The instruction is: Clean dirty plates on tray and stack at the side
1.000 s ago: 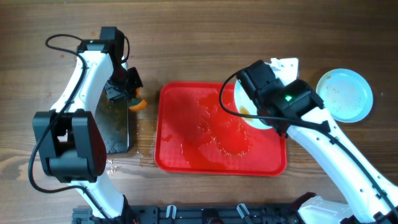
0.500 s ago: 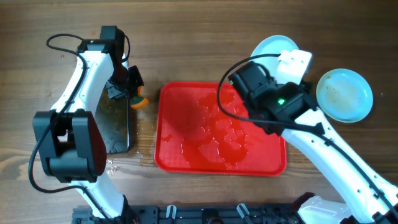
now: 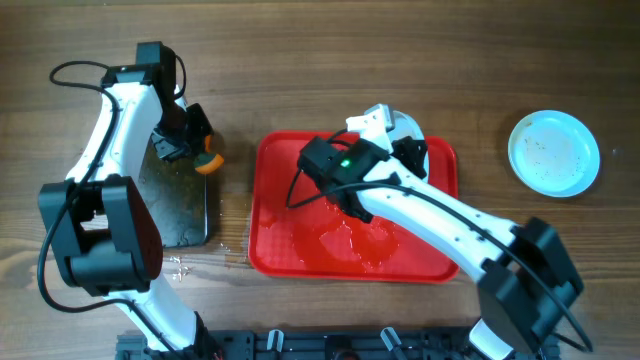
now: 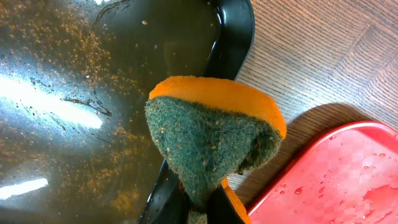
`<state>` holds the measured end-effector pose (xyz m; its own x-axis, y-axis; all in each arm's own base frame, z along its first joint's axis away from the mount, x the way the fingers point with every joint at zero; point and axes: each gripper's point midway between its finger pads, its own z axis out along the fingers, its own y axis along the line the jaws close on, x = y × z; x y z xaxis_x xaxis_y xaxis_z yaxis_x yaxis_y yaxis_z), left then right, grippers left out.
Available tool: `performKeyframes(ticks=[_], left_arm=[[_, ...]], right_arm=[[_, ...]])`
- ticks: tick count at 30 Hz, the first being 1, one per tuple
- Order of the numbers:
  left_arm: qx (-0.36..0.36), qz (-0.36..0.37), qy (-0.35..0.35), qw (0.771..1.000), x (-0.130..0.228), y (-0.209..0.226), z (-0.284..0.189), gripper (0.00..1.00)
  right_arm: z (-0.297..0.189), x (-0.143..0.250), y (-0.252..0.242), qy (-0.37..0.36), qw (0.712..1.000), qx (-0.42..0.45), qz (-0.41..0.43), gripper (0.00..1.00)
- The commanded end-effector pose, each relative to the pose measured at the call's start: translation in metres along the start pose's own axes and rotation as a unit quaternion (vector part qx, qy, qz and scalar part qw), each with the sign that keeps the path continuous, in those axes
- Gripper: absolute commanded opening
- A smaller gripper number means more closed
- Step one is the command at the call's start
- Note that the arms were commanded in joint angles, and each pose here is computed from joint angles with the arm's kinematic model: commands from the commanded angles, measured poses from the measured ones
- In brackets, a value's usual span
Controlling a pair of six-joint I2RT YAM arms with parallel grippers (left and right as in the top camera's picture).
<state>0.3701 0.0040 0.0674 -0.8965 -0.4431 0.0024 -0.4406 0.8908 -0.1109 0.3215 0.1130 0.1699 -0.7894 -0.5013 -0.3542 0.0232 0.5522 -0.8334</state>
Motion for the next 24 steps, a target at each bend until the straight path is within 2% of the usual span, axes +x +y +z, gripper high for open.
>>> performKeyframes(ticks=[1,3,5,9,13,17,22,24], left_arm=[[0.004,-0.007,0.004,1.0,0.001,0.0,0.001,0.04],[0.004,-0.007,0.004,1.0,0.001,0.0,0.001,0.04],[0.004,-0.007,0.005,1.0,0.001,0.0,0.001,0.04],[0.003,-0.007,0.007,1.0,0.002,0.0,0.001,0.04],[0.002,-0.007,0.01,1.0,0.004,0.001,0.001,0.04],[0.002,-0.008,0.011,1.0,0.004,0.001,0.001,0.04],[0.002,-0.007,0.01,1.0,0.004,0.001,0.001,0.04],[0.002,-0.007,0.01,1.0,0.004,0.001,0.001,0.04]], right_arm=[[-0.005,-0.007,-0.001,-0.016,1.0,0.014,-0.006,0.05],[-0.005,-0.003,0.003,-0.005,1.0,0.002,0.007,0.05],[-0.003,0.011,0.007,0.027,0.997,-0.016,0.071,0.05],[0.002,0.027,0.016,0.089,0.98,-0.05,0.169,0.04],[0.007,0.033,0.012,0.127,0.964,-0.083,0.22,0.05],[0.011,0.032,-0.015,0.149,0.935,-0.119,0.298,0.04],[0.034,0.053,-0.057,0.214,0.88,-0.148,0.397,0.05],[0.061,0.07,-0.08,0.252,0.851,-0.151,0.435,0.05]])
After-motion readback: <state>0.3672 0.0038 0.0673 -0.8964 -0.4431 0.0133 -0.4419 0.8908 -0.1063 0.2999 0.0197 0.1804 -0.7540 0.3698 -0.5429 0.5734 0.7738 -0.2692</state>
